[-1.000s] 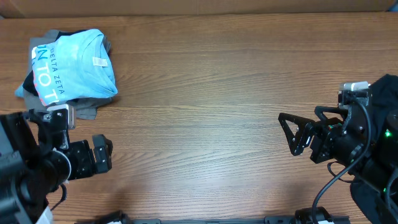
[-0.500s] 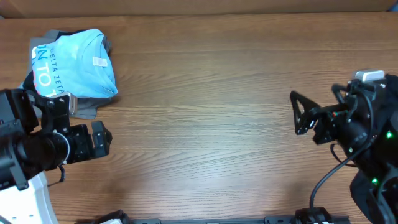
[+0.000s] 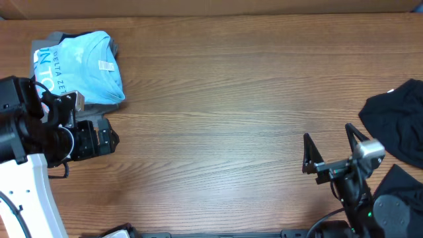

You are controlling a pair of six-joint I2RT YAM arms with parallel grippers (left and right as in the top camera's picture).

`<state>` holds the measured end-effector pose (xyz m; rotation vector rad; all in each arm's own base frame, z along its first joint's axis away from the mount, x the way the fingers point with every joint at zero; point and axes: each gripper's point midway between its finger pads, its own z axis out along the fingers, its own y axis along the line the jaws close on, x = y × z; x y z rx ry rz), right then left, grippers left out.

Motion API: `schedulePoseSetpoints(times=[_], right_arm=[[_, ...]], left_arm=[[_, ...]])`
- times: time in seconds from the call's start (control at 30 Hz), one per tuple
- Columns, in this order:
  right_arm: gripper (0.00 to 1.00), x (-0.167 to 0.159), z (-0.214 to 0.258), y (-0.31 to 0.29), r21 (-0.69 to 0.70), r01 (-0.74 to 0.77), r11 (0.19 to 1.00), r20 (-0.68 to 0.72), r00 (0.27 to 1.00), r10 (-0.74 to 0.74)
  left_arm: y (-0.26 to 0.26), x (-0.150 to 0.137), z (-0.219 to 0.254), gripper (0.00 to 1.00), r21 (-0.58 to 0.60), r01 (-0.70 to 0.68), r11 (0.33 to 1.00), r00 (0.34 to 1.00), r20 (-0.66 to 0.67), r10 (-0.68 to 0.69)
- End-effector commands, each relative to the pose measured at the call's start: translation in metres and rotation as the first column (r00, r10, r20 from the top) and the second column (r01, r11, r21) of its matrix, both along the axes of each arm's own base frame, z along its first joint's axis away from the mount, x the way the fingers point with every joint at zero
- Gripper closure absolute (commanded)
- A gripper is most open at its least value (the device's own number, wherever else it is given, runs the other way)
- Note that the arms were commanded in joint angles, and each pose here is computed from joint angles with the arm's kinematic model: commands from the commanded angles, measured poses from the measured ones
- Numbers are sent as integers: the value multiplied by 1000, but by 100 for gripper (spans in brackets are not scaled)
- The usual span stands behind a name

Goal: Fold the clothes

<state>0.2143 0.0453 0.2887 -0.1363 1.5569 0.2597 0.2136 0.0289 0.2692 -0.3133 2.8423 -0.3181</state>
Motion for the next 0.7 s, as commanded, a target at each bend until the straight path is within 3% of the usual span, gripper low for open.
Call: schedulePoseSetpoints(times=[0.0,0.33,0.67], right_arm=[[0,0,-17,-1,-3,4,1000,65,998,-4],[0,23,-81,6,-6,-29,1000,109,994,30],[0,26,-106,4,-7,-22,1000,17,1000,22]], left_arm=[[0,4,-5,0,-10,-7,1000,1000,-26,7],[3,12,-17,0,-31,-9,999,996,-85,6],[4,14,-19,0,-33,-9,999,996,-89,6]])
